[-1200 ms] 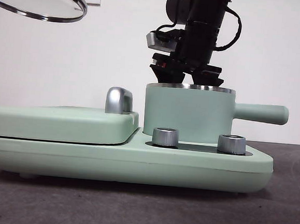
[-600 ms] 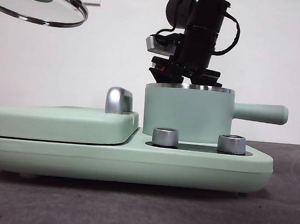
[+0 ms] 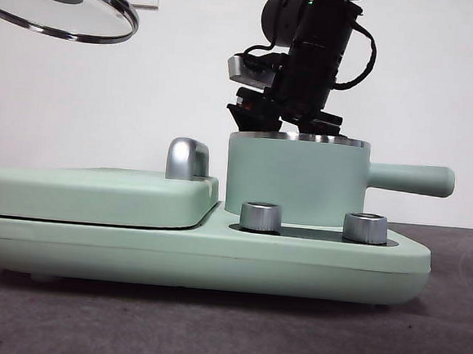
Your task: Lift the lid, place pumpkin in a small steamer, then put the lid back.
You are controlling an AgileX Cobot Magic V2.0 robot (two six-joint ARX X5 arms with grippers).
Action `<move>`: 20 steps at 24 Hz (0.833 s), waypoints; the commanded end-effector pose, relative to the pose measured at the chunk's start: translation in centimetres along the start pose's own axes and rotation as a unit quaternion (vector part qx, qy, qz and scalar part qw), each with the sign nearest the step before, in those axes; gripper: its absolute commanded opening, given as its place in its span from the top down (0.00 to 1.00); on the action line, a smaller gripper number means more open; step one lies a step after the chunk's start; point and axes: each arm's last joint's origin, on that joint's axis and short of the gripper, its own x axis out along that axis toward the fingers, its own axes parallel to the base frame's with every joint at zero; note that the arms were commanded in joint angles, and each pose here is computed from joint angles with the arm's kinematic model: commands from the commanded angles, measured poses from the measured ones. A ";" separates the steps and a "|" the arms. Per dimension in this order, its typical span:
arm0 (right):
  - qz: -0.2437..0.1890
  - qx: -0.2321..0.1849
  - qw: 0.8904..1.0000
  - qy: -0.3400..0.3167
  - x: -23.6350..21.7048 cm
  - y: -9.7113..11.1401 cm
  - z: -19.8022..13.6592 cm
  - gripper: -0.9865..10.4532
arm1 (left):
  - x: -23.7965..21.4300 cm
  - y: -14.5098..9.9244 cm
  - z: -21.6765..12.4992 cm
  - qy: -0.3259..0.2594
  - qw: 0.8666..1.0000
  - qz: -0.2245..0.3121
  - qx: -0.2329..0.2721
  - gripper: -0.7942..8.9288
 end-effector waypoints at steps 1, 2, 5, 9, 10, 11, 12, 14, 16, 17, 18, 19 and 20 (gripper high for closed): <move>-0.016 0.006 0.999 -0.029 -1.6 0.3 0.9 0.51 | -0.2 0.0 0.8 -0.021 1.000 0.002 -0.001 0.91; -0.025 0.015 0.999 -0.037 -2.3 0.4 0.9 0.51 | -0.2 0.0 0.8 -0.021 1.000 0.001 -0.001 0.91; -0.032 0.036 0.997 -0.059 -4.9 0.6 0.7 0.52 | -0.2 0.0 0.8 -0.021 1.000 0.001 -0.010 0.91; -0.028 0.031 0.995 -0.092 -8.5 1.6 0.1 0.58 | -0.2 0.0 0.8 -0.021 1.000 0.001 -0.010 0.91; -0.029 0.026 0.994 -0.103 -9.3 2.1 -0.1 0.59 | -0.2 0.0 0.7 -0.020 1.000 0.001 -0.010 0.91; -0.030 0.021 0.993 -0.117 -10.0 2.5 -0.3 0.59 | -0.2 0.0 0.7 -0.018 1.000 0.001 -0.010 0.91; -0.032 0.016 0.990 -0.133 -10.6 3.1 -0.6 0.60 | -0.2 0.0 0.7 -0.018 1.000 0.001 -0.010 0.91; -0.046 0.013 0.985 -0.165 -11.3 4.1 -1.4 0.61 | -0.2 0.0 0.7 -0.018 1.000 0.001 -0.010 0.91; -0.044 0.010 0.981 -0.187 -11.7 4.7 -2.3 0.61 | -0.2 0.0 0.7 -0.018 1.000 0.001 -0.010 0.91; -0.042 0.009 0.979 -0.199 -11.8 5.1 -2.8 0.61 | -0.2 0.0 0.7 -0.018 1.000 0.001 -0.010 0.91; -0.040 0.008 0.977 -0.209 -12.0 5.4 -3.4 0.61 | -0.2 0.0 0.7 -0.018 1.000 0.001 -0.010 0.91; -0.039 0.007 0.975 -0.218 -12.1 5.6 -3.9 0.61 | -0.2 0.0 0.7 -0.018 1.000 0.001 -0.010 0.91; -0.038 0.005 0.973 -0.229 -12.2 5.8 -4.6 0.61 | -0.2 0.0 0.7 -0.018 1.000 0.001 -0.010 0.91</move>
